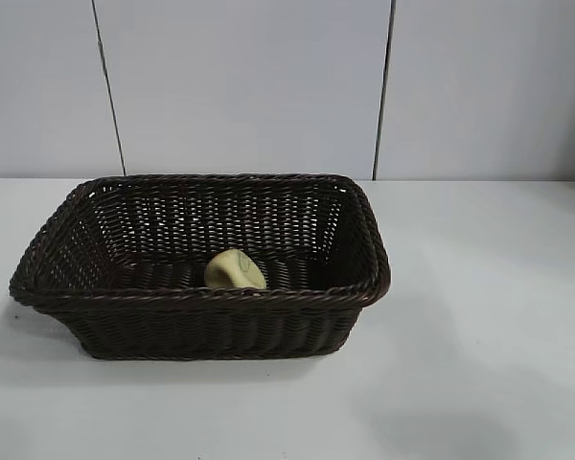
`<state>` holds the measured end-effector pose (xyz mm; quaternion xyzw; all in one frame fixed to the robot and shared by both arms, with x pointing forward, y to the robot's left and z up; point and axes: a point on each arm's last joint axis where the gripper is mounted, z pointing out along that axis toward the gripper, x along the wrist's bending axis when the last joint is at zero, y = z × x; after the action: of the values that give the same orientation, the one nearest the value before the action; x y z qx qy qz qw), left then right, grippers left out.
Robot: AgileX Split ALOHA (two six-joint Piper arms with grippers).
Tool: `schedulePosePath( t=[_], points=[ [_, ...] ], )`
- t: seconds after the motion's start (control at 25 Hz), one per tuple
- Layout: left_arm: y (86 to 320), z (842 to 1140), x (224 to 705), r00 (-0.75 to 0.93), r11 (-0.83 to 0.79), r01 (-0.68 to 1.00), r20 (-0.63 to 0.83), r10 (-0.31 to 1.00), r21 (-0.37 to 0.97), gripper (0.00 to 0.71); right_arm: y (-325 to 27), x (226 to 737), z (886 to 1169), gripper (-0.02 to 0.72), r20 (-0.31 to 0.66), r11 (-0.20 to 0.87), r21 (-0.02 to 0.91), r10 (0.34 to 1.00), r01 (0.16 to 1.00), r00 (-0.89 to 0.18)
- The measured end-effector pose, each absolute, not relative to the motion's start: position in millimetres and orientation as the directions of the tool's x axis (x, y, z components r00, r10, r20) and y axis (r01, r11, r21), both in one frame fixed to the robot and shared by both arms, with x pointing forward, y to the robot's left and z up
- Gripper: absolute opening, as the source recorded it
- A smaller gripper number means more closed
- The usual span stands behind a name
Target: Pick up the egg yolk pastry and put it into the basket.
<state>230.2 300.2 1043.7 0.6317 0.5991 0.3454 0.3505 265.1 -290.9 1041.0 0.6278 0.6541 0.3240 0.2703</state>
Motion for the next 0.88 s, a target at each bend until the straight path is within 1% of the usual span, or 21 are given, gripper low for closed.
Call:
schedulePosePath(
  t=[0.2,0.36,0.44,0.88],
  points=[
    [300,1044,230,0.044,-0.037,0.515,0.016,0.999,0.857,0.56,-291,246,1042,0.496,0.044,0.003,0.835,0.996,0.55,-0.072],
    [300,1044,230,0.044,-0.037,0.515,0.016,0.999,0.857,0.56,-291,236,1042,0.496,0.039,0.003,0.869,0.996,0.495,-0.075],
    [300,1044,230,0.044,-0.037,0.515,0.016,0.999,0.857,0.56,-291,234,1042,0.496,0.038,0.003,0.875,0.996,0.484,-0.076],
    [300,1044,230,0.044,-0.037,0.515,0.016,0.999,0.857,0.56,-291,234,1042,0.496,0.038,0.003,0.876,0.996,0.483,-0.076]
  ],
)
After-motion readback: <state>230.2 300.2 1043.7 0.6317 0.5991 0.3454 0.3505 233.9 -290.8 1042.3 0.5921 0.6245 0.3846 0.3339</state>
